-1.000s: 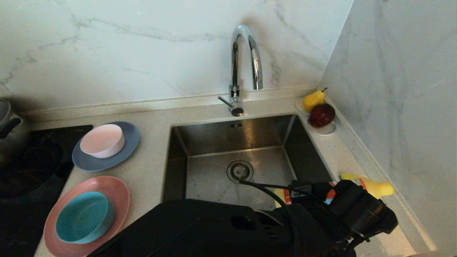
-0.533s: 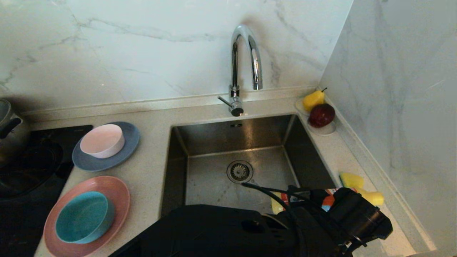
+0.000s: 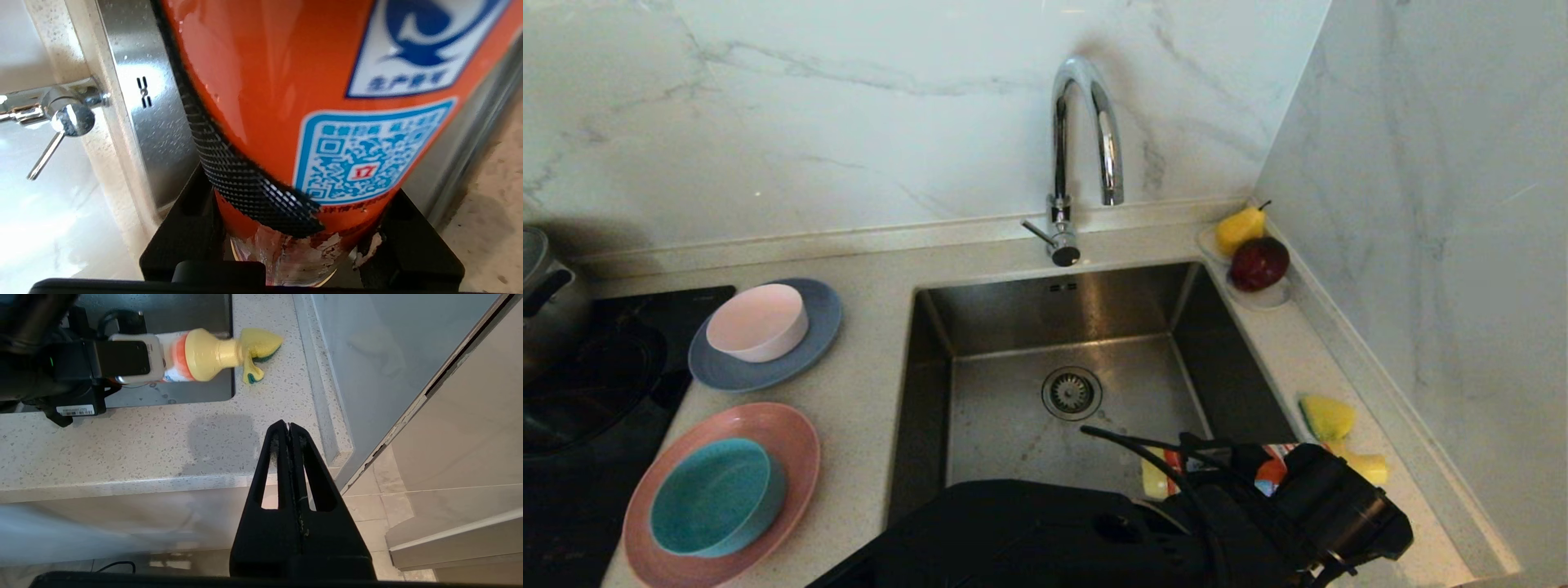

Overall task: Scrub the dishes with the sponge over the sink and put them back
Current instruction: Squeeze it onto the sponge

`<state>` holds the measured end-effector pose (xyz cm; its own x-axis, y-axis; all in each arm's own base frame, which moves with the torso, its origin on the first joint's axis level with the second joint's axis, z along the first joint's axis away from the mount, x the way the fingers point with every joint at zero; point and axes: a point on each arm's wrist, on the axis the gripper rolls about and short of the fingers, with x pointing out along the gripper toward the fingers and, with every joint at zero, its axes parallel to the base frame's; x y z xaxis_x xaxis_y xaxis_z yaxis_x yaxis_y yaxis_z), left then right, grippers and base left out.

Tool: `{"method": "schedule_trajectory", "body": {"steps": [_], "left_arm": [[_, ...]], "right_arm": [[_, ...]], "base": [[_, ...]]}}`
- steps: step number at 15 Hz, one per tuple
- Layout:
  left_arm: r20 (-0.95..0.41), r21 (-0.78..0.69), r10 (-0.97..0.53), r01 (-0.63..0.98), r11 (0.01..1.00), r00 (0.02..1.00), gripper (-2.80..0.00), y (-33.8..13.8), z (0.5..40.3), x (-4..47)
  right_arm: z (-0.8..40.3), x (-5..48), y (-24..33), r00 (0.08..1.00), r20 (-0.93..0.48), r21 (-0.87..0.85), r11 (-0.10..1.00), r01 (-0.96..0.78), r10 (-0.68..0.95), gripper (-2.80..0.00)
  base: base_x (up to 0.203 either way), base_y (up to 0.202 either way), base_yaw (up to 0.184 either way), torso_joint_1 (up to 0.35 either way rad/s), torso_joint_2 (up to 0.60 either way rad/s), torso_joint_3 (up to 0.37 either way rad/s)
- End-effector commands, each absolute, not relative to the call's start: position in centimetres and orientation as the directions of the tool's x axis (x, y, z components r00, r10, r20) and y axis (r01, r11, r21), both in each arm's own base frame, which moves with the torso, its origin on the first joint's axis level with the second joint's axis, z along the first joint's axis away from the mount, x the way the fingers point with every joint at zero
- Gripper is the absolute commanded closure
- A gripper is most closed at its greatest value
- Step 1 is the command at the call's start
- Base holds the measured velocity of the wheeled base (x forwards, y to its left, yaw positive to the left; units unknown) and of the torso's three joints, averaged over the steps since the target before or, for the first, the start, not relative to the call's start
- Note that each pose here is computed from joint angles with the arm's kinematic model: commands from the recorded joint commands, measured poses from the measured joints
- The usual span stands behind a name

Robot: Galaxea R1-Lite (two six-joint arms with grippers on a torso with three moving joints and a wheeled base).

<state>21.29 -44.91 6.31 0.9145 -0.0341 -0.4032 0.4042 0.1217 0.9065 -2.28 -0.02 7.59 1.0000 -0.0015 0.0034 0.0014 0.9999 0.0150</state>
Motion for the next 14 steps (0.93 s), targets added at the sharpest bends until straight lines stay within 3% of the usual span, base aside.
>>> {"method": "schedule_trajectory", "body": {"steps": [1, 14], "left_arm": [[-0.398, 0.912, -0.017, 0.397, 0.102, 0.917, 0.0, -44.94, 5.8, 21.31], [-0.367, 0.929, 0.042, 0.363, 0.072, 0.929, 0.0, -44.55, 6.23, 21.5]], "right_arm": [[7.6, -2.28, -0.02, 1.0, 0.005, 0.015, 1.0, 0.001, -0.002, 0.0], [7.6, -2.28, -0.02, 1.0, 0.005, 0.015, 1.0, 0.001, -0.002, 0.0]], "base": [[0.0, 0.0, 0.0, 0.0, 0.0, 0.0], [0.0, 0.0, 0.0, 0.0, 0.0, 0.0]]}}
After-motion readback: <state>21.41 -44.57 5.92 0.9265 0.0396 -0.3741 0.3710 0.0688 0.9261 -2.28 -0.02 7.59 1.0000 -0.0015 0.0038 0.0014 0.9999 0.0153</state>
